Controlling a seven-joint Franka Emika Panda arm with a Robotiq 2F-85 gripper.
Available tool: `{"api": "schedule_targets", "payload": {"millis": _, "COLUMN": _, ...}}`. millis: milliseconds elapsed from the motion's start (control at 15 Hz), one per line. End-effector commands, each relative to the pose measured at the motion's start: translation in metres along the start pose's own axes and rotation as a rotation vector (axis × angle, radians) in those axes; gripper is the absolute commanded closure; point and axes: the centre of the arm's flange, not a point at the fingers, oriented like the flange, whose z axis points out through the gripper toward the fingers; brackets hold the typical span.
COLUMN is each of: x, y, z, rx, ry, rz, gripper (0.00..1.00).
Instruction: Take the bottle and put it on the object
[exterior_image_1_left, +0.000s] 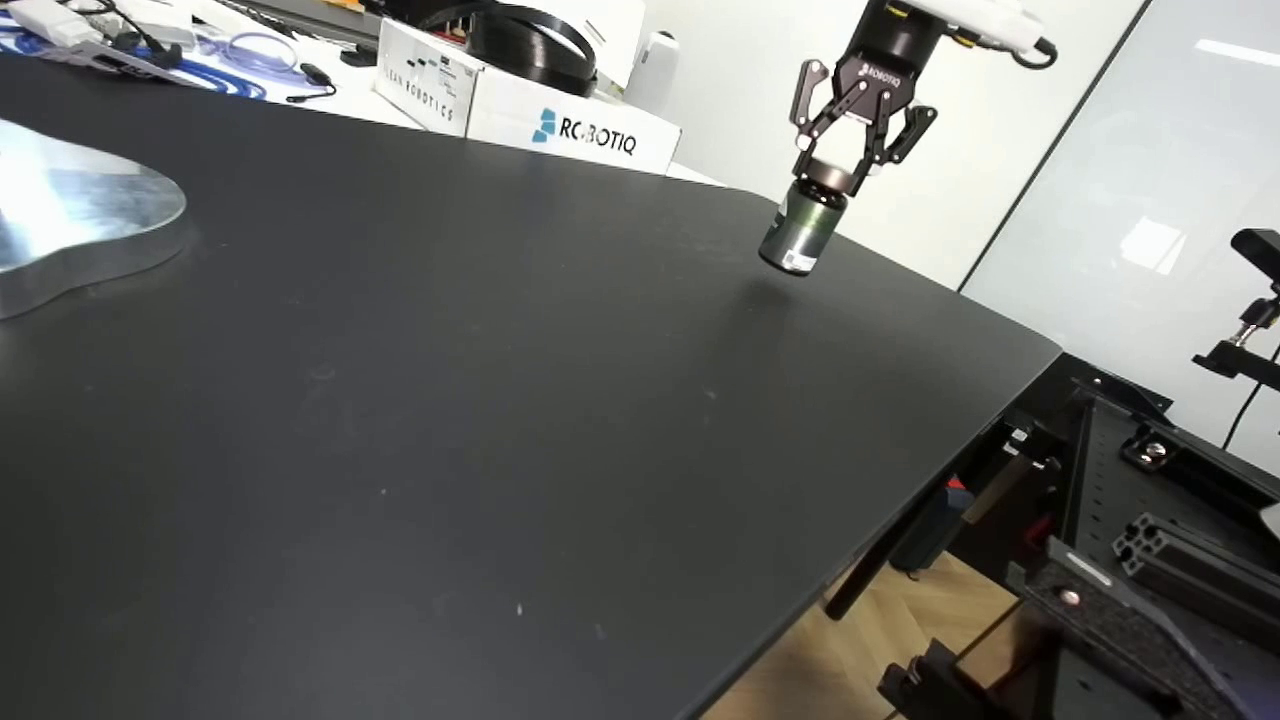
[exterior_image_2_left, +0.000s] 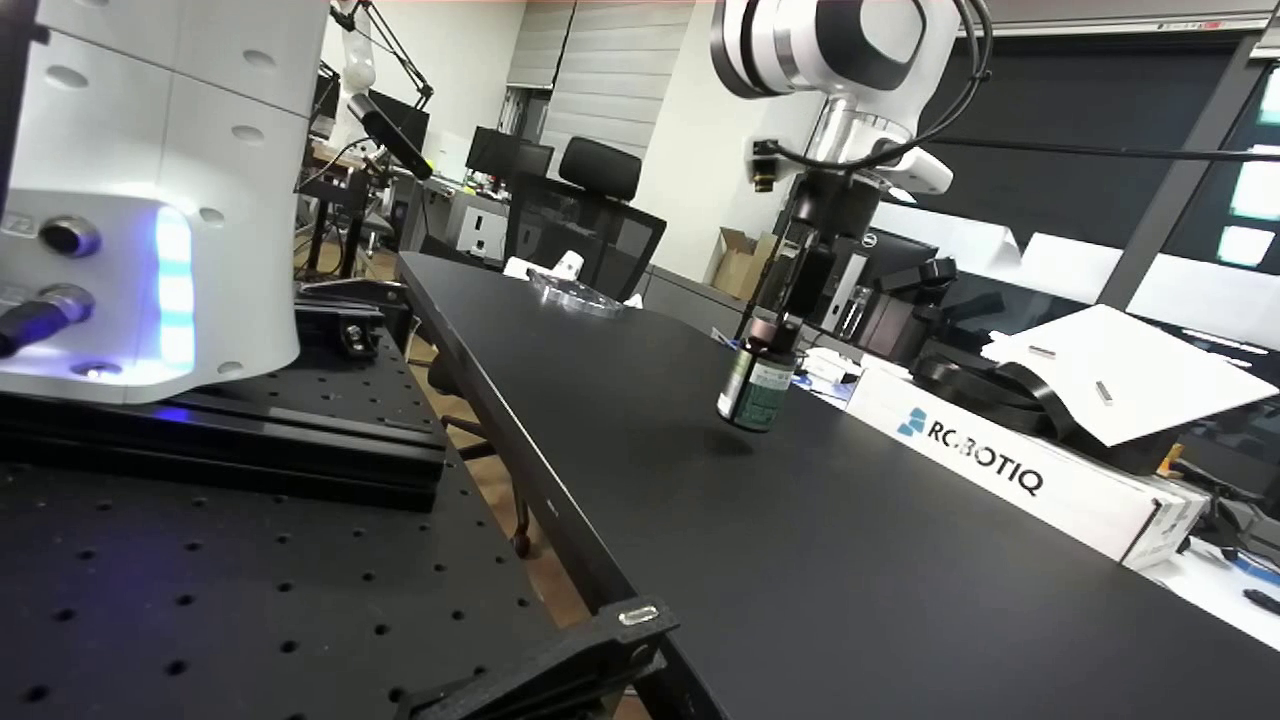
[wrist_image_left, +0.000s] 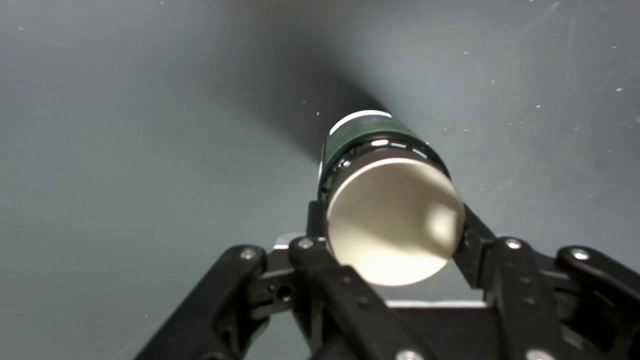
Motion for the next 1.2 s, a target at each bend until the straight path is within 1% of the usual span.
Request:
{"api": "schedule_targets", "payload": {"millis": 0, "x": -0.03, "y": -0.016, "z": -0.044, "rx": 0.057, "ry": 0.061, "rz": -0.038, "gripper": 0.64}}
{"api": "schedule_targets", "payload": {"millis": 200, "x": -0.05, "y": -0.037, "z": -0.063, "rx": 0.091, "ry": 0.097, "rz": -0.093, "gripper": 0.64}}
{"api": "schedule_targets", "payload": {"millis": 400, "x": -0.068, "y": -0.06, "z": -0.072, "rx": 0.105, "ry": 0.115, "rz": -0.14, "gripper": 0.64}}
{"api": "schedule_targets", "payload": {"millis": 733, "x": -0.106, "y": -0.111, "z": -0.076, "rx": 0.095, "ry": 0.144, "rz": -0.213, "gripper": 0.64}}
{"api": "schedule_targets", "payload": {"millis": 933, "x": -0.13, "y": -0.153, "z": -0.081, "rx": 0.08, "ry": 0.157, "rz": -0.258, "gripper": 0.64}}
{"api": "schedule_targets", "payload": {"millis": 1133, "x": -0.152, "y": -0.193, "z": -0.084, "rx": 0.051, "ry": 0.143, "rz": -0.303, "gripper": 0.64}}
